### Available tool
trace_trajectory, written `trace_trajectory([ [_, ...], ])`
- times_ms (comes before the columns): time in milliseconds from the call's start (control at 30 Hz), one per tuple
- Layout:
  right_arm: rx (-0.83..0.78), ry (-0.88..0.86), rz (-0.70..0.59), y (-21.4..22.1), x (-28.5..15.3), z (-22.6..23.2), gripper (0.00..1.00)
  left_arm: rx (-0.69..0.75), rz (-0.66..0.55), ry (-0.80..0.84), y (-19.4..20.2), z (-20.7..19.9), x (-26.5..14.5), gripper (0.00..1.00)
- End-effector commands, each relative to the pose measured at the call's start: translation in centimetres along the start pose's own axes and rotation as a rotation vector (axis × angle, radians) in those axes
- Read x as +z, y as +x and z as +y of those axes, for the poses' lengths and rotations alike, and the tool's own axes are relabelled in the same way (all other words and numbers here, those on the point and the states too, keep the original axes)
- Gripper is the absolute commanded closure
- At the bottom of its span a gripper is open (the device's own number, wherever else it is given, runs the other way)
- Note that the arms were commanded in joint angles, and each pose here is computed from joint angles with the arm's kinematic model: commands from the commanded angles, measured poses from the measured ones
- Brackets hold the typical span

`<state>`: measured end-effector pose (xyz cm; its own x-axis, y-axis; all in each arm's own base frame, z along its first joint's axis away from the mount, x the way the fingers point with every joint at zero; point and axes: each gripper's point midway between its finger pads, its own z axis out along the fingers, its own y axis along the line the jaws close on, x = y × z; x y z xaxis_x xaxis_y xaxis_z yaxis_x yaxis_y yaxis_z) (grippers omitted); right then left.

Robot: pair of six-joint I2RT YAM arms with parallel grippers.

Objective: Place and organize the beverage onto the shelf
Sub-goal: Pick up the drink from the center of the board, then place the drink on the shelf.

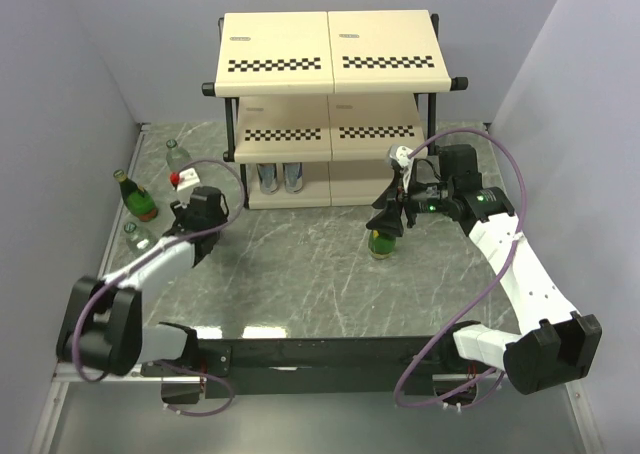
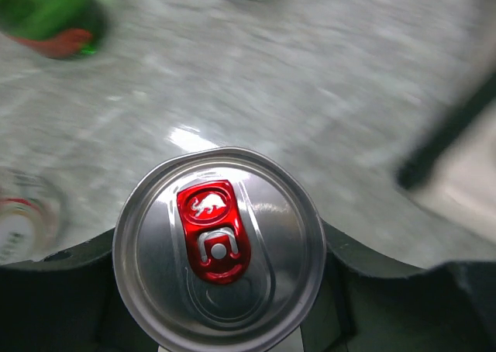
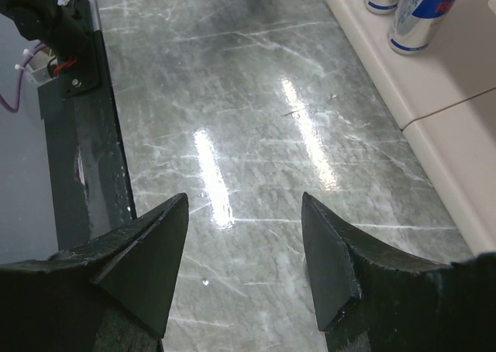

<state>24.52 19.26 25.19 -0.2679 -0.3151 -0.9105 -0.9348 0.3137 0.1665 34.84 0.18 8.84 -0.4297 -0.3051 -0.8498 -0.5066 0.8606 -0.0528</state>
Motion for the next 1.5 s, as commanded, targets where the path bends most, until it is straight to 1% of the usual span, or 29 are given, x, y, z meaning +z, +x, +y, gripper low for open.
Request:
trace_trajectory([
  [0, -0.065, 0.01, -0.049, -2.5, -1.1, 0.4, 0.33, -0.057, -0.06, 0.277, -2.1, -4.1, -3.4, 1.0],
  [33, -0.067, 0.011, -0.051, -2.5, -1.1, 0.4, 0.33, -0.059, -0.057, 0.326, -1.8, -4.8, -4.1, 1.0],
  [67, -0.065, 0.011, -0.049, -2.5, -1.1, 0.4, 0.33, -0.051, -0.036, 0.356, -0.4, -4.8, -4.6, 1.0],
  [133, -0.065, 0.012, -0.047, -2.4, -1.1, 0.4, 0.33, -0.059, -0.039, 0.487, -0.1, -6.3, -6.6, 1.0],
  [167, -0.064, 0.014, -0.048, -2.4, -1.1, 0.3, 0.33, -0.042, -0.02, 0.528, 1.3, -6.4, -7.1, 1.0],
  [200, -0.065, 0.013, -0.047, -2.4, -1.1, 0.3, 0.33, -0.048, -0.049, 0.595, 0.8, -6.9, -8.3, 1.0],
  [233, -0.064, 0.015, -0.047, -2.4, -1.1, 0.2, 0.33, -0.027, -0.035, 0.704, 1.5, -8.2, -9.9, 1.0],
  [300, -0.065, 0.016, -0.045, -2.4, -1.1, 0.2, 0.33, 0.002, -0.091, 0.833, 1.7, -9.2, -11.9, 0.99],
  [333, -0.065, 0.017, -0.043, -2.3, -1.0, 0.2, 0.33, 0.057, -0.098, 0.921, 2.5, -10.2, -13.4, 0.99],
  [367, -0.066, 0.019, -0.041, -2.3, -1.0, 0.1, 0.33, 0.075, -0.122, 0.962, 2.7, -10.6, -14.0, 0.99],
  [533, -0.066, 0.028, -0.04, -2.3, -1.1, -0.1, 0.33, 0.214, -0.109, 1.13, 5.3, -13.9, -16.7, 1.0],
  [567, -0.067, 0.032, -0.04, -2.3, -1.1, -0.1, 0.33, 0.225, -0.122, 1.148, 5.0, -14.7, -17.1, 1.0],
  [633, -0.064, 0.034, -0.041, -2.2, -1.1, -0.3, 0.33, 0.26, -0.12, 1.168, 5.5, -16.1, -17.4, 0.99],
  [667, -0.064, 0.036, -0.042, -2.2, -1.2, -0.3, 0.33, 0.272, -0.149, 1.18, 4.6, -17.0, -17.7, 0.99],
  [700, -0.064, 0.036, -0.042, -2.3, -1.3, -0.2, 0.33, 0.292, -0.135, 1.179, 5.1, -17.6, -17.4, 1.0],
  [733, -0.065, 0.039, -0.042, -2.3, -1.3, -0.3, 0.33, 0.299, -0.148, 1.189, 4.9, -18.4, -17.7, 1.0],
  [767, -0.062, 0.04, -0.042, -2.3, -1.4, -0.3, 0.33, 0.302, -0.175, 1.195, 3.9, -19.4, -18.0, 1.0],
  [833, -0.065, 0.043, -0.046, -2.3, -1.5, -0.3, 0.33, 0.329, -0.153, 1.173, 4.4, -20.5, -17.2, 1.0],
  [867, -0.063, 0.041, -0.046, -2.3, -1.5, -0.3, 0.33, 0.325, -0.176, 1.174, 3.2, -21.7, -17.4, 1.0],
  [900, -0.067, 0.046, -0.049, -2.4, -1.6, -0.4, 0.33, 0.343, -0.16, 1.158, 3.8, -22.3, -16.8, 1.0],
  [967, -0.064, 0.047, -0.05, -2.4, -1.7, -0.4, 0.33, 0.334, -0.197, 1.14, 2.6, -23.7, -16.8, 1.0],
  [1033, -0.063, 0.047, -0.051, -2.4, -1.8, -0.5, 0.33, 0.332, -0.197, 1.113, 2.8, -24.7, -16.2, 1.0],
  [1067, -0.066, 0.047, -0.053, -2.4, -1.8, -0.4, 0.33, 0.317, -0.223, 1.119, 1.8, -25.5, -16.5, 1.0],
  [1133, -0.064, 0.046, -0.053, -2.4, -1.8, -0.4, 0.33, 0.314, -0.22, 1.083, 2.0, -26.4, -15.6, 1.0],
  [1167, -0.064, 0.044, -0.053, -2.4, -1.8, -0.4, 0.33, 0.299, -0.236, 1.084, 1.1, -27.2, -15.9, 1.0],
  [1233, -0.062, 0.044, -0.053, -2.4, -1.9, -0.4, 0.33, 0.306, -0.222, 1.059, 1.7, -28.0, -15.2, 1.0],
  [1267, -0.063, 0.045, -0.054, -2.4, -1.9, -0.4, 0.33, 0.293, -0.239, 1.04, 1.0, -28.5, -15.0, 1.0],
  [1300, -0.061, 0.045, -0.054, -2.4, -1.9, -0.4, 0.33, 0.294, -0.23, 1.023, 1.3, -28.8, -14.5, 1.0],
  [1467, -0.062, 0.041, -0.054, -2.3, -1.9, -0.4, 0.33, 0.271, -0.246, 0.991, 0.4, -30.2, -14.2, 1.0],
])
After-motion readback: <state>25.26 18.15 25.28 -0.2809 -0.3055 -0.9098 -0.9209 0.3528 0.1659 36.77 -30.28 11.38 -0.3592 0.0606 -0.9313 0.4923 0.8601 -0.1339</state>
